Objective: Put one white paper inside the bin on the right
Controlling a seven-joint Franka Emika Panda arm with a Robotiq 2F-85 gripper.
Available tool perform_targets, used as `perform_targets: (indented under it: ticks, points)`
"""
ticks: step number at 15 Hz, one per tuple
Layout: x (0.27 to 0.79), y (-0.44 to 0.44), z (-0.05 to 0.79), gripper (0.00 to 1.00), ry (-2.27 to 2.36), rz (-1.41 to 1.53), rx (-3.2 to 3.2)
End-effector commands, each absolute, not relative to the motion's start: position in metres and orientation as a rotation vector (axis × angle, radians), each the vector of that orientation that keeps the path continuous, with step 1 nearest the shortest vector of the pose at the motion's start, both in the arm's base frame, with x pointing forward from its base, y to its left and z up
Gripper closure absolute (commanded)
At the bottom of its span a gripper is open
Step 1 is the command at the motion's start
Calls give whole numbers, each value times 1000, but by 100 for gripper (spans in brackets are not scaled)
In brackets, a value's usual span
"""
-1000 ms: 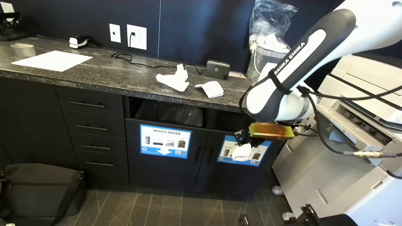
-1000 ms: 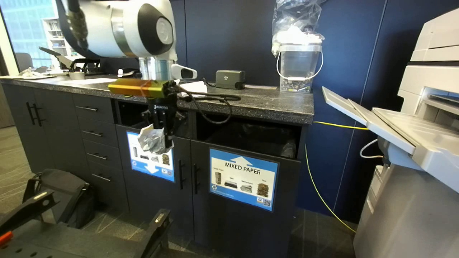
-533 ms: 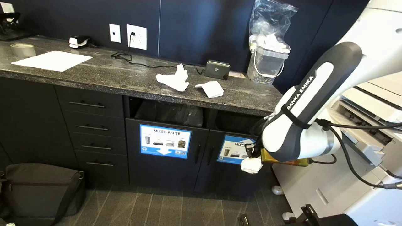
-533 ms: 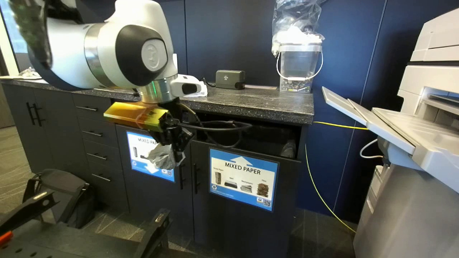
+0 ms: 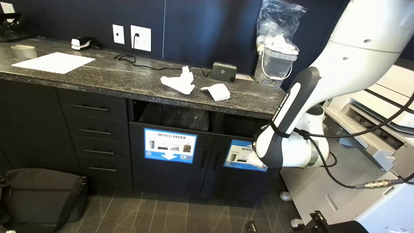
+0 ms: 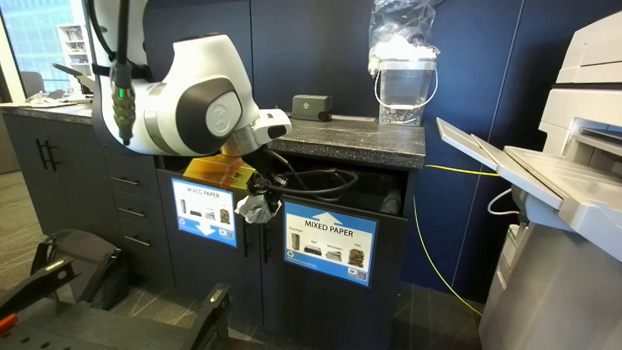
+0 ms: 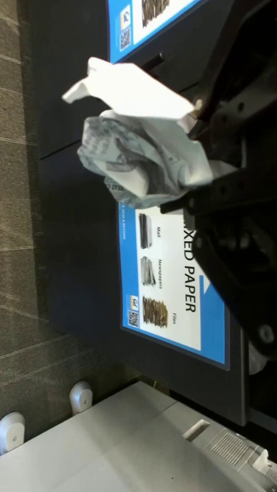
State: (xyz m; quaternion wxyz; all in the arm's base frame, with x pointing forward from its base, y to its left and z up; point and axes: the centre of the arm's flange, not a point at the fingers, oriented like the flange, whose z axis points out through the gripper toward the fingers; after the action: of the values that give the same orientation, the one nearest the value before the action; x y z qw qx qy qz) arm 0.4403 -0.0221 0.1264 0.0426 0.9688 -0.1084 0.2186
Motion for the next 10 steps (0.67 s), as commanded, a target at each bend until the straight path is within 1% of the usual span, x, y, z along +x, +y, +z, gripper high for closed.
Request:
perform_targets:
  ticks: [1, 4, 10]
  points:
    - [473, -33, 83, 88, -343, 813, 2873]
    - [493, -45, 59, 88, -344, 883, 2849]
    - [518, -60, 47, 88, -375, 1051, 2780]
